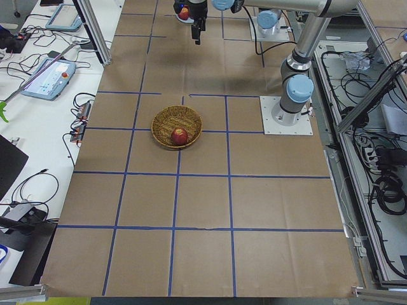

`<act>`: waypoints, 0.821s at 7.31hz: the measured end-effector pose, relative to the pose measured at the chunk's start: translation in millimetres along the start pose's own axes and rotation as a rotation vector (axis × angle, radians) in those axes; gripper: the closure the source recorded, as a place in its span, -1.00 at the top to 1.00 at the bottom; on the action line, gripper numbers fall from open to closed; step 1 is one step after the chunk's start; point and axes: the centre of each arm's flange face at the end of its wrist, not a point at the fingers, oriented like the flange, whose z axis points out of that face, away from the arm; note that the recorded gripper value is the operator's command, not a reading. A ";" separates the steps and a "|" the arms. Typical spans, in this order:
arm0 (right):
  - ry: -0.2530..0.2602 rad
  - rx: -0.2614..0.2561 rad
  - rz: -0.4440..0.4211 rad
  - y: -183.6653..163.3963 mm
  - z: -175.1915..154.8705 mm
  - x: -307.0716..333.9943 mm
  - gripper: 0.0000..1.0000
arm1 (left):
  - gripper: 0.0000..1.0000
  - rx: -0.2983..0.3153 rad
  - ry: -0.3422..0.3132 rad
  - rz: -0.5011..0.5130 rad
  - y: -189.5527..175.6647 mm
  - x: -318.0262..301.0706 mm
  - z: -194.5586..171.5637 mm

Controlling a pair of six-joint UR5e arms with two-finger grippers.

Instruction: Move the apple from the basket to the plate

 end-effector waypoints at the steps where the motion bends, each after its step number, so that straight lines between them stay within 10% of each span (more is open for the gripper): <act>1: -0.001 -0.005 0.002 0.2 1.5 0.1 1.00 | 0.98 0.000 0.000 0.000 -0.1 -0.2 0.1; 6: 0.019 0.028 0.010 1.0 -33.2 -3.6 1.00 | 0.98 -0.002 0.002 0.002 0.4 0.9 0.6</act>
